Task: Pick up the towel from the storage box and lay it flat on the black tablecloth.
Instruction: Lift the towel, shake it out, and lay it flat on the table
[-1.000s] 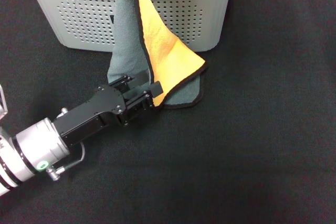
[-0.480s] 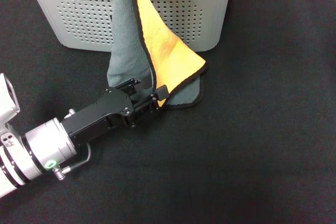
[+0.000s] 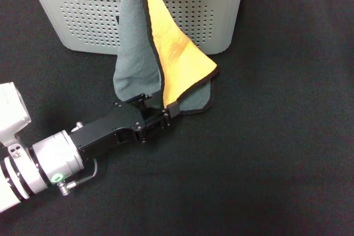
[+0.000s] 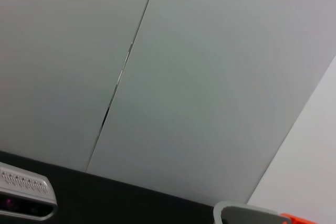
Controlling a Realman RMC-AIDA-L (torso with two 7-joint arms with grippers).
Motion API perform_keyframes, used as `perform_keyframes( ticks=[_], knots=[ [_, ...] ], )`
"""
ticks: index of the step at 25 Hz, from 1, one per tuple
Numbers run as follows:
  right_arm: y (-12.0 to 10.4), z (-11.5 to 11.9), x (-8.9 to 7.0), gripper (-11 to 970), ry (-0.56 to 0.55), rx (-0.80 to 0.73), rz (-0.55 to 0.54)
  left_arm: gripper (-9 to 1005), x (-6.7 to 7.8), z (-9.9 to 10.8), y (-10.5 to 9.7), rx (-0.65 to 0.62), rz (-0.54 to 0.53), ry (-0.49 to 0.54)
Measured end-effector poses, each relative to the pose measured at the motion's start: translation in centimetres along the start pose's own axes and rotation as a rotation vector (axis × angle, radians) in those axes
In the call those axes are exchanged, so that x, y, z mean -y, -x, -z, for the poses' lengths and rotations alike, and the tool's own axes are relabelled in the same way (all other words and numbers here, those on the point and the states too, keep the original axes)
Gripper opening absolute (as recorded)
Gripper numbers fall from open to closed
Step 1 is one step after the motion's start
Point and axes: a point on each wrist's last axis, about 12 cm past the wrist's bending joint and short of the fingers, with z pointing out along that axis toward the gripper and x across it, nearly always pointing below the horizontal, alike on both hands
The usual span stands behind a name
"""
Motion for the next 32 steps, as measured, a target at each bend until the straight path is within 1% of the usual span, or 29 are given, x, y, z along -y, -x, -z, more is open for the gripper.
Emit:
perform_keyframes(
  ticks=[16, 24, 29, 32],
  knots=[
    [-0.04, 0.33, -0.15, 8, -0.006, 0.012, 0.006, 526, 0.00, -0.02, -0.37, 0.000, 0.023, 0.019],
    [0.07, 0.17, -0.34, 8, 0.003, 0.020, 0.003, 348, -0.13, -0.22, -0.46, -0.014, 0.033, 0.029],
    [0.04, 0.17, -0.45, 8, 0.010, 0.021, 0.001, 130, -0.28, -0.14, -0.24, -0.014, 0.059, 0.027],
    [0.05, 0.18, -0.48, 8, 0.013, 0.022, 0.000, 77, -0.22, -0.22, -0.20, -0.019, 0.056, 0.017]
  ],
)
